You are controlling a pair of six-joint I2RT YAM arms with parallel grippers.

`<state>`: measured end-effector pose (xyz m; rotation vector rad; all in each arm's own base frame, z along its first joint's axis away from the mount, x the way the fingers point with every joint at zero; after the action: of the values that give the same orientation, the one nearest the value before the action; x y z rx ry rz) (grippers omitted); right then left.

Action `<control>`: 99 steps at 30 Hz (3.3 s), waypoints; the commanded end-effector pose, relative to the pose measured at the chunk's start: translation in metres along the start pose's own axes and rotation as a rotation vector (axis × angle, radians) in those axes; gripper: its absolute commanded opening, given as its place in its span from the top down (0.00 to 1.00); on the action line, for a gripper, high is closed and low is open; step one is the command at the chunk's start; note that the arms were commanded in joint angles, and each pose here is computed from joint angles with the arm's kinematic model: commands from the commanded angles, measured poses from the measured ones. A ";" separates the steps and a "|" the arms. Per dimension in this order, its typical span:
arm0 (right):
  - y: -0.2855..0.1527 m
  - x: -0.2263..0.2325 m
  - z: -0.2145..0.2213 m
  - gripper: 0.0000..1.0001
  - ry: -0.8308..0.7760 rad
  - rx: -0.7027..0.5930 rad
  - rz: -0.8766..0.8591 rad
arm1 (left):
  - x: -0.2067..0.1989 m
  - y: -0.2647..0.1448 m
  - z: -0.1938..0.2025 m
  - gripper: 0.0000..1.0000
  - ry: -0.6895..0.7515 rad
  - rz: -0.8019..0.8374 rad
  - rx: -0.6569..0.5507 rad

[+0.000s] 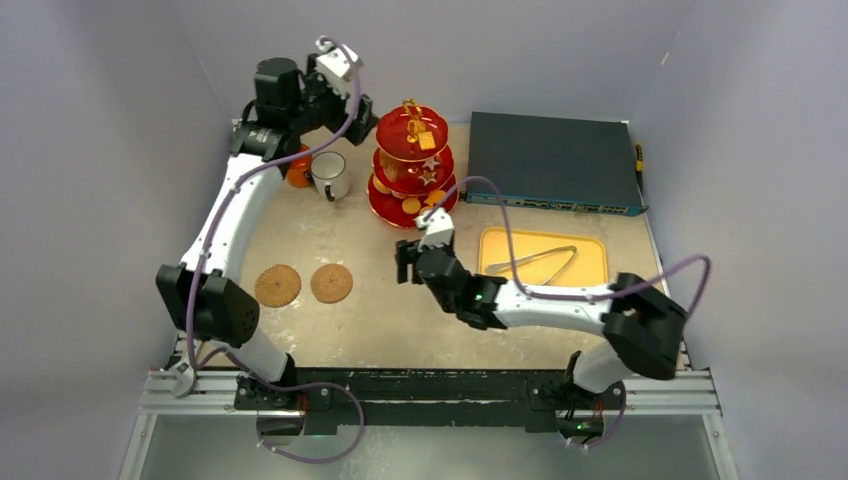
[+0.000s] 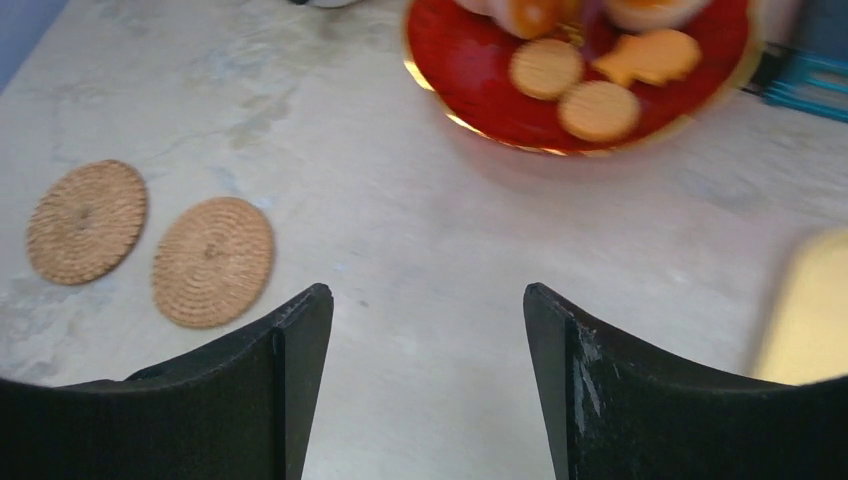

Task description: Serve the afternoon tea

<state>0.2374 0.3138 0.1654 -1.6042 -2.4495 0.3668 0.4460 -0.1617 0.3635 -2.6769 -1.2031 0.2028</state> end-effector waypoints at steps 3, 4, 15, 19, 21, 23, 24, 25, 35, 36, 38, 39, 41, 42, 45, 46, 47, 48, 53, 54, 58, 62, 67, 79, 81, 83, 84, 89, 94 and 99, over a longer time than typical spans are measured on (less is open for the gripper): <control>0.050 0.107 -0.024 0.27 -0.103 -0.076 -0.281 | 0.044 -0.087 0.008 0.01 -0.059 -0.252 -0.003; 0.058 0.121 -0.021 0.28 -0.121 -0.070 -0.317 | 0.053 -0.102 0.013 0.01 -0.060 -0.282 0.010; 0.104 0.199 0.036 0.37 -0.221 0.026 -0.504 | 0.132 -0.207 0.172 0.02 -0.128 -0.328 0.498; 0.109 0.195 0.062 0.43 -0.252 0.087 -0.490 | 0.115 -0.225 0.232 0.02 -0.079 -0.156 0.665; 0.107 0.188 0.075 0.45 -0.269 0.116 -0.473 | 0.098 -0.230 0.254 0.02 -0.065 -0.037 0.706; 0.104 0.180 0.087 0.46 -0.280 0.154 -0.459 | 0.091 -0.229 0.269 0.02 -0.032 0.014 0.724; 0.102 0.176 0.094 0.47 -0.287 0.172 -0.451 | 0.091 -0.229 0.274 0.02 -0.021 0.018 0.727; 0.099 0.170 0.099 0.48 -0.297 0.186 -0.440 | 0.090 -0.230 0.280 0.03 0.002 0.026 0.735; 0.064 0.099 0.133 0.52 -0.325 0.265 -0.278 | 0.090 -0.233 0.331 0.10 0.253 0.032 0.810; 0.060 0.093 0.132 0.52 -0.315 0.264 -0.264 | 0.090 -0.230 0.333 0.11 0.262 0.031 0.809; 0.052 0.079 0.133 0.52 -0.290 0.267 -0.238 | 0.092 -0.223 0.337 0.13 0.288 0.015 0.802; 0.048 0.073 0.132 0.53 -0.273 0.268 -0.228 | 0.091 -0.219 0.339 0.14 0.300 0.018 0.795; 0.039 0.060 0.136 0.53 -0.241 0.280 -0.222 | 0.091 -0.211 0.340 0.16 0.321 0.022 0.775; 0.036 0.056 0.134 0.53 -0.223 0.274 -0.225 | 0.091 -0.207 0.340 0.16 0.327 0.016 0.771; 0.031 0.044 0.133 0.52 -0.206 0.273 -0.203 | 0.089 -0.195 0.347 0.17 0.352 -0.004 0.777; 0.031 0.040 0.134 0.53 -0.201 0.276 -0.193 | 0.088 -0.192 0.349 0.17 0.365 -0.011 0.784; 0.031 0.035 0.134 0.53 -0.190 0.279 -0.182 | 0.085 -0.189 0.355 0.18 0.380 -0.005 0.800; 0.032 0.030 0.133 0.53 -0.173 0.280 -0.175 | 0.083 -0.186 0.358 0.17 0.392 -0.003 0.814; 0.035 0.006 0.130 0.54 -0.106 0.280 -0.150 | 0.071 -0.175 0.364 0.17 0.374 0.056 0.831; 0.034 0.003 0.129 0.54 -0.106 0.279 -0.144 | 0.068 -0.174 0.366 0.18 0.371 0.063 0.831; 0.035 -0.001 0.127 0.55 -0.121 0.276 -0.130 | 0.054 -0.163 0.368 0.19 0.360 0.092 0.820; 0.039 -0.004 0.125 0.55 -0.109 0.271 -0.119 | 0.030 -0.149 0.365 0.20 0.312 0.146 0.800; 0.046 -0.002 0.121 0.55 -0.111 0.262 -0.121 | 0.000 -0.140 0.365 0.16 0.249 0.228 0.801; 0.047 0.000 0.095 0.53 -0.110 0.200 -0.121 | -0.004 -0.123 0.282 0.02 0.164 0.210 0.679; 0.045 -0.001 0.084 0.49 -0.104 0.172 -0.115 | 0.008 -0.119 0.253 0.01 0.160 0.174 0.633; 0.044 -0.002 0.070 0.43 -0.100 0.137 -0.106 | 0.027 -0.118 0.227 0.01 0.136 0.144 0.597; 0.042 -0.001 0.064 0.42 -0.095 0.123 -0.107 | 0.038 -0.117 0.217 0.01 0.122 0.132 0.583; 0.030 0.005 0.036 0.42 -0.072 0.051 -0.129 | 0.106 -0.091 0.177 0.05 0.091 0.022 0.516; 0.017 0.024 0.020 0.44 -0.081 0.015 -0.151 | 0.152 -0.046 0.160 0.12 0.081 -0.004 0.477; 0.006 0.031 0.011 0.44 -0.051 0.000 -0.169 | 0.169 0.000 0.160 0.16 0.143 -0.001 0.470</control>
<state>0.2264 0.3418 0.1241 -1.3495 -2.6039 0.4812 0.5042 0.0078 0.1932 -2.2012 -0.9836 0.2899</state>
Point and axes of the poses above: each gripper's point midway between its finger pads, its own y axis out along the fingers, its own x axis along the line the jaws close on, z = x × y, the point moved 3 cm from there along -y, back along the fingers, and after that the axes turned 11 degrees about -y, right-handed, at the moved point
